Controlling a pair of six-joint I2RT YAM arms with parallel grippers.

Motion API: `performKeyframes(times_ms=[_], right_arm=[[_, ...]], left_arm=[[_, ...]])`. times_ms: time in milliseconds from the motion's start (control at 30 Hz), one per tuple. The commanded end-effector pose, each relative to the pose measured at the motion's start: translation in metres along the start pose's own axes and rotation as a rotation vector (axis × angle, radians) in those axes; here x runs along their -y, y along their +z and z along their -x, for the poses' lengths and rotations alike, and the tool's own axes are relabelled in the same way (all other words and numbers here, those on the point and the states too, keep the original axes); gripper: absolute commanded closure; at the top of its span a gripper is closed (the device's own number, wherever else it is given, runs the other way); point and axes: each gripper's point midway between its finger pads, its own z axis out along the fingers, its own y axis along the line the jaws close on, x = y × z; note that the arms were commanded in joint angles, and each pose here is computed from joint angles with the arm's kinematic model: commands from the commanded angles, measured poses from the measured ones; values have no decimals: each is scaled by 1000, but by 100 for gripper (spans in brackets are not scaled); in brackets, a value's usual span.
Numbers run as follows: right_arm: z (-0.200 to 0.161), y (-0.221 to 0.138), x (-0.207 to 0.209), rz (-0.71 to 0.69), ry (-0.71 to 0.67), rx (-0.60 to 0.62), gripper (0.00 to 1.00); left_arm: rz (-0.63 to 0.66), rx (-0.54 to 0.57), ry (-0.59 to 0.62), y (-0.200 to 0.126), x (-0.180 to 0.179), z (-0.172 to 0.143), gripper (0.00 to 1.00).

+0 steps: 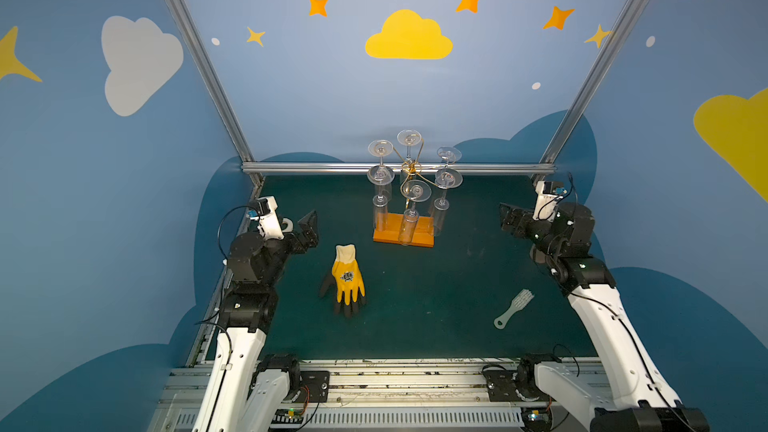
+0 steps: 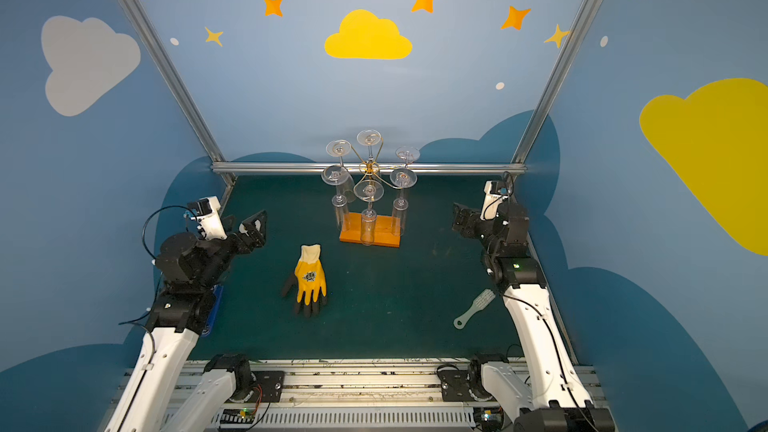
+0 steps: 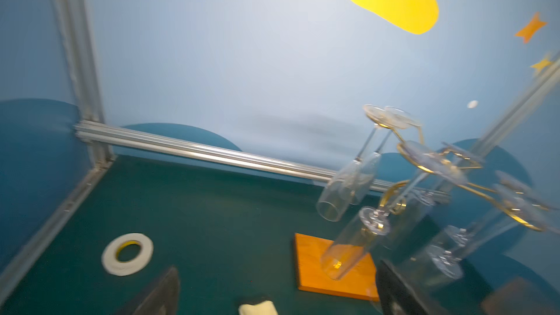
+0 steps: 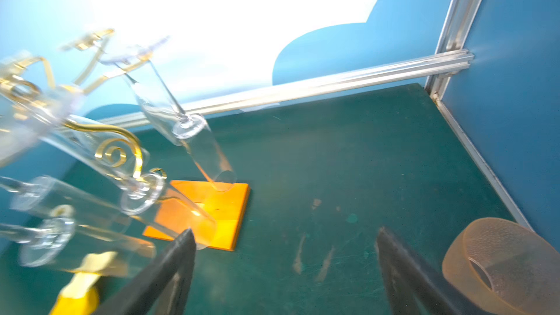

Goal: Take the wine glass off the wine glass rack
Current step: Pick up the wine glass from the wine glass rack.

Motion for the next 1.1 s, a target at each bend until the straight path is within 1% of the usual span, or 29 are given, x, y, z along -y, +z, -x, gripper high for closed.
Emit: performKeyframes(times_ms=[0, 67, 167, 233, 300, 367, 433, 500, 600, 667, 733, 800, 900, 967, 1067], right_arm=[[-3, -19, -31, 146, 108, -88, 8], [5, -26, -47, 231, 154, -94, 8], [9, -30, -57, 264, 241, -150, 9], [7, -30, -59, 260, 296, -191, 10], [7, -31, -68, 309, 320, -213, 10], [6, -31, -75, 351, 348, -223, 11], [4, -31, -79, 373, 372, -231, 11], [2, -31, -82, 379, 376, -238, 11], [0, -30, -83, 379, 373, -245, 11], [-1, -29, -84, 372, 378, -248, 11], [-3, -28, -85, 372, 380, -250, 11], [-5, -28, -87, 371, 380, -251, 11], [-7, -27, -86, 362, 382, -249, 11], [-8, -27, -85, 355, 384, -247, 11], [-10, -27, -86, 357, 382, -245, 11]], left_arm=[[-189, -211, -168, -3, 37, -27, 1], [-272, -266, -219, -2, 55, -22, 1], [-352, -349, -345, 2, 75, -12, 2], [-425, -369, -424, 4, 89, -3, 3], [-512, -355, -492, 7, 106, 8, 4], [-543, -347, -562, 12, 115, 12, 5], [-546, -383, -628, 19, 123, 8, 6], [-554, -449, -691, 27, 135, 0, 8], [-566, -506, -732, 35, 153, -4, 9], [-535, -529, -760, 41, 156, -7, 11], [-497, -537, -807, 50, 154, -11, 14], [-479, -539, -856, 58, 150, -14, 20], [-465, -538, -908, 72, 148, -17, 23], [-477, -536, -918, 79, 150, -15, 24], [-499, -531, -889, 87, 155, -8, 24]])
